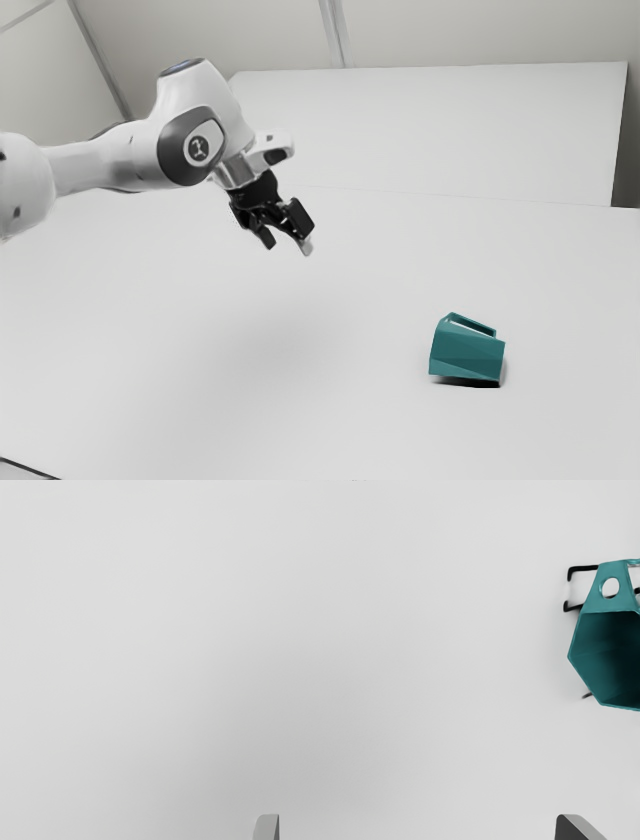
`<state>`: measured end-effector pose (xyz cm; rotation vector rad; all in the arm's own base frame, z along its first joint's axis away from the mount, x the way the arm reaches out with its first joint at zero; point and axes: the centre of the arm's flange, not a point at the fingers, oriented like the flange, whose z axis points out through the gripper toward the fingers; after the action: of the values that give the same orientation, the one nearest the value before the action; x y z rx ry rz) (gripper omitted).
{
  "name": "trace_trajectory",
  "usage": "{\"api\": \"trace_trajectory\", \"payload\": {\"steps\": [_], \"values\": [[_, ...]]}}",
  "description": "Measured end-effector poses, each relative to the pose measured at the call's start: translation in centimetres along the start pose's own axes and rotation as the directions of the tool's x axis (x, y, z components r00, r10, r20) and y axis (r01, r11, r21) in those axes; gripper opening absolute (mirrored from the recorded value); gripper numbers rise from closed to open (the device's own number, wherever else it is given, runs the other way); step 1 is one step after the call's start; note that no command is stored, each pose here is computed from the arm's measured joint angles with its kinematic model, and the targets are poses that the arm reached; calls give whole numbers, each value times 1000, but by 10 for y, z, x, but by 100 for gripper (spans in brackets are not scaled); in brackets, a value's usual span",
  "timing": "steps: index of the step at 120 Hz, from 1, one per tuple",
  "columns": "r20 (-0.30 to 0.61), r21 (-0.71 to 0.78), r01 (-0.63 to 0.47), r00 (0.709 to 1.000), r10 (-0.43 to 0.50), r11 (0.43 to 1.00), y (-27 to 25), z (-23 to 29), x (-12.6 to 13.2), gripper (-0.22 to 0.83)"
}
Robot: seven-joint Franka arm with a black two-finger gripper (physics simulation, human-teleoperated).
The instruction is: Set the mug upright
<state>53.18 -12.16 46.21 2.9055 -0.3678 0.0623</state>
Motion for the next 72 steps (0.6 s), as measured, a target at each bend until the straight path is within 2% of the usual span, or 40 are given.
{"api": "trace_trajectory", "payload": {"steps": [12, 27, 32, 49, 72], "values": [[-27, -23, -63, 998, 63, 998, 55, 37, 3, 62], [-54, -84, -85, 995, 81, 993, 113, 79, 8, 61], [-68, -100, -61, 996, 55, 993, 115, 88, 11, 61], [-120, -154, 102, 985, -121, 983, 78, 107, 28, 61], [-159, -224, 140, 971, -178, 964, 118, 129, 29, 62]]}}
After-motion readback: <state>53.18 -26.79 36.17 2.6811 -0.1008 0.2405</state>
